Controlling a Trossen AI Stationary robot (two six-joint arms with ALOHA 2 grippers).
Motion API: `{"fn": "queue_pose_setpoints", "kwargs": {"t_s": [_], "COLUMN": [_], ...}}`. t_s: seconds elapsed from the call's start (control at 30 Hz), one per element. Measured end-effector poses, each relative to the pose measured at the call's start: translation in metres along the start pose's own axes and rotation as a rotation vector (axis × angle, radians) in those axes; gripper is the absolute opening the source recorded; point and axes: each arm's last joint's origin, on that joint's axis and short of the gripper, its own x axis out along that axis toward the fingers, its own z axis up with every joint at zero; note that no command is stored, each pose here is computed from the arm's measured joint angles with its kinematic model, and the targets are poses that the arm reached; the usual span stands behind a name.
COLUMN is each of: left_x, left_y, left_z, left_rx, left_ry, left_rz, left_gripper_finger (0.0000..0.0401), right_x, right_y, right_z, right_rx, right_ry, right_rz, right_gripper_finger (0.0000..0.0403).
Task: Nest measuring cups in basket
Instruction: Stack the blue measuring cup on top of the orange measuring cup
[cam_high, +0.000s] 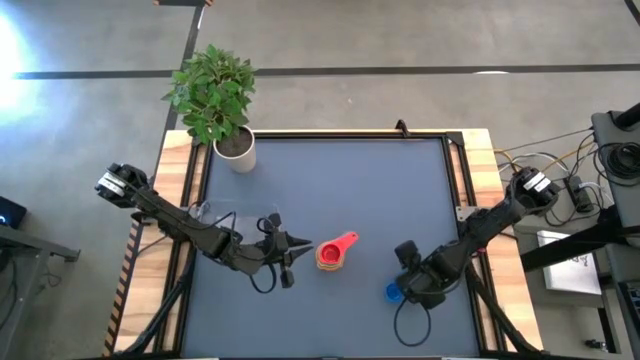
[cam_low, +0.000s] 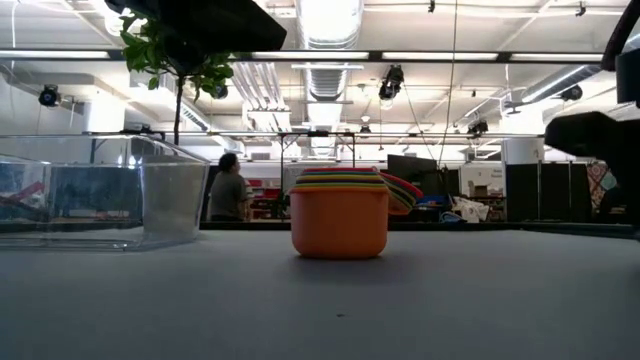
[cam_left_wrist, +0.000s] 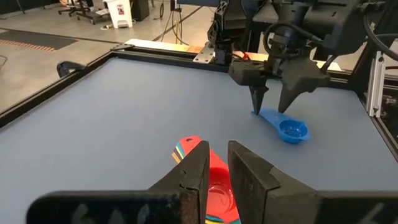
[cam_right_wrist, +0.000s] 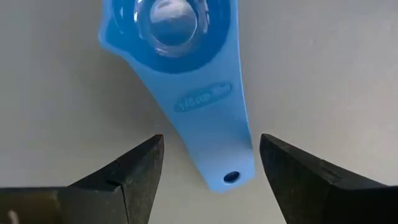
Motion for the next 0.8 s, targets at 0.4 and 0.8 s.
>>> {"fn": "queue_pose_setpoints", "kwargs": {"t_s": [0.4,0.8], "left_x": [0.001,0.005], "left_y": [0.002,0.006], "left_z": [-0.001,0.0], "left_rx": [0.004,0.014], "left_ry": [0.008,0.027], "left_rz": [0.01,-0.018], "left_gripper_finger": [0.0041,0.0041], "right_x": [0.006,0.014], "right_y": [-0.012,-0.018], "right_z": [0.004,-0.002], "right_rx": [-0.055,-0.057], "right_ry": [-0.063,-0.061], "right_rz": [0.004,0.036], "right_gripper_finger": [0.0223,0.0221]}}
